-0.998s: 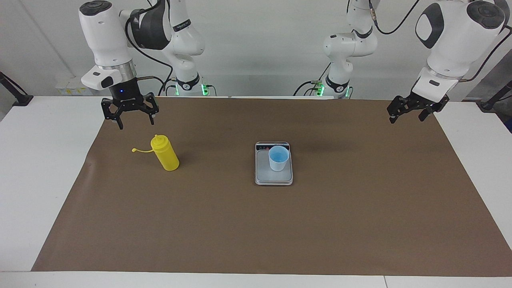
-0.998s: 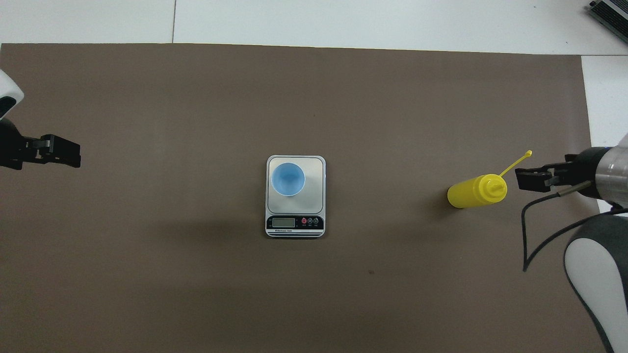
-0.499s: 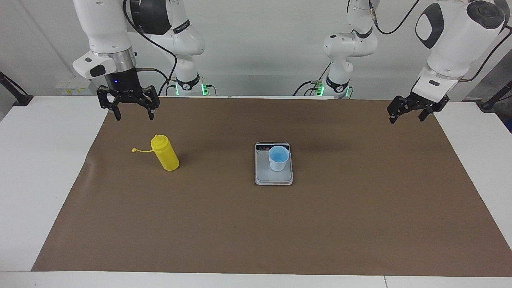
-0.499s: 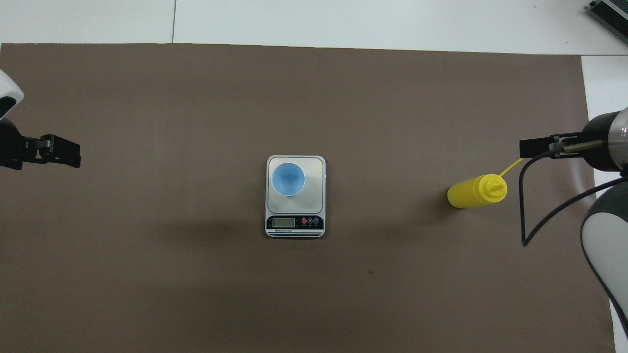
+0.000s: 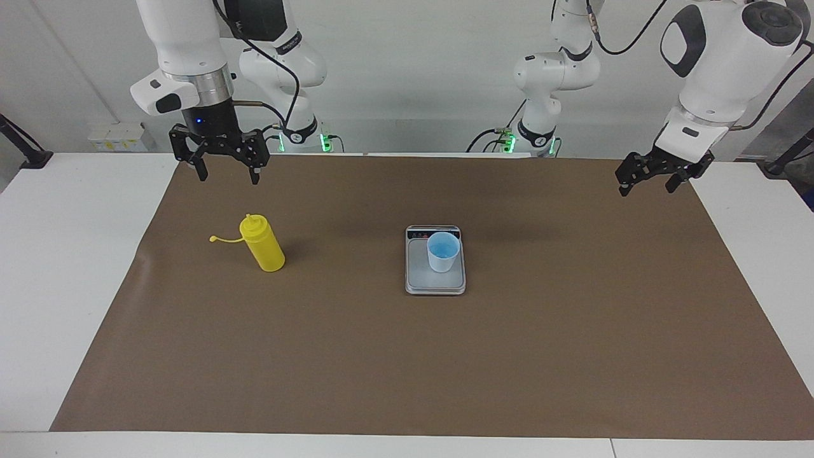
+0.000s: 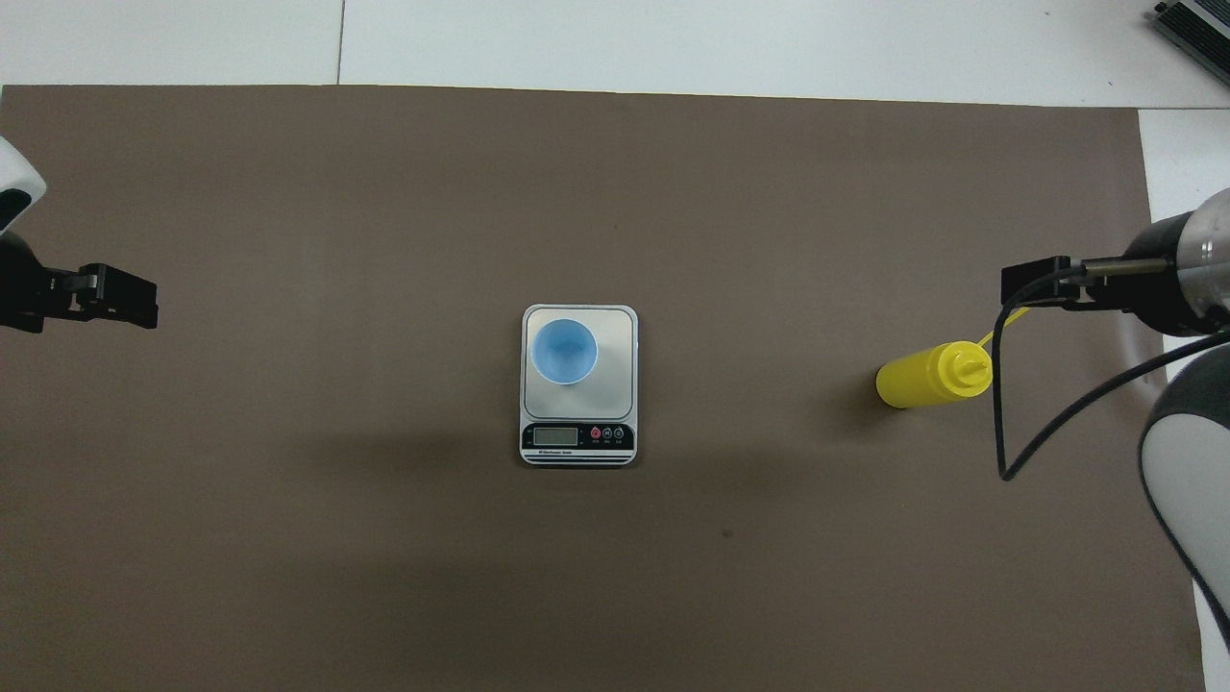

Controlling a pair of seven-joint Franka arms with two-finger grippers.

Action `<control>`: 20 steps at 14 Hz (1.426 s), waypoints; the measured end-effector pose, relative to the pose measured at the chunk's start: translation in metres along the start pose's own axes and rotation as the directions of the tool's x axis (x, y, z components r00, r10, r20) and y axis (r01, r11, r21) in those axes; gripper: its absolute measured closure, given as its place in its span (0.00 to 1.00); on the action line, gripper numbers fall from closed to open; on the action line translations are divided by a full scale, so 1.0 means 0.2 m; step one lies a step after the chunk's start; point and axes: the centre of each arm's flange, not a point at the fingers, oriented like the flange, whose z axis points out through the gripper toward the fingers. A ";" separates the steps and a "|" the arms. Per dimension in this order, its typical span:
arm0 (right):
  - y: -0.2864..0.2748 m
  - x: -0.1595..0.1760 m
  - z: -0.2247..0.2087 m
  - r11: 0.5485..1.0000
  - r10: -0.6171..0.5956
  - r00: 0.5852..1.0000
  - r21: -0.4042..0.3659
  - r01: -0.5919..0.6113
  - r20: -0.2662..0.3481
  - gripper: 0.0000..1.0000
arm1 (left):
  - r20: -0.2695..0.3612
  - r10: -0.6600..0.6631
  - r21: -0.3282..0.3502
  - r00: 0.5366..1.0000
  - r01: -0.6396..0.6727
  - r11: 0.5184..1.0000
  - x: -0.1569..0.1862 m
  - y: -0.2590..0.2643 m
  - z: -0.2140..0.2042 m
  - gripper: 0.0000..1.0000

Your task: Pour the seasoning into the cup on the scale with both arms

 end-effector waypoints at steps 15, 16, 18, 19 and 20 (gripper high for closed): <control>0.03 -0.04 -0.05 0.997 0.056 0.997 0.051 -0.059 0.058 0.00 | 0.000 -0.001 0.000 1.000 0.001 1.000 0.00 0.00 0.00 0.00; 0.05 -0.04 -0.04 0.997 0.062 0.996 0.050 -0.065 0.066 0.00 | 0.000 -0.001 0.000 1.000 0.001 1.000 0.00 0.00 0.00 0.00; 0.09 -0.04 -0.04 0.996 0.074 0.995 0.050 -0.078 0.071 0.00 | 0.000 -0.001 0.000 1.000 0.001 1.000 0.00 0.00 0.00 0.00; 0.10 -0.04 -0.04 0.995 0.080 0.994 0.049 -0.083 0.073 0.00 | 0.000 -0.001 0.000 1.000 0.001 1.000 0.00 0.00 0.00 0.00; 0.11 -0.04 -0.03 0.995 0.083 0.994 0.048 -0.087 0.076 0.00 | 0.000 -0.001 0.000 1.000 0.001 1.000 0.00 0.00 0.00 0.00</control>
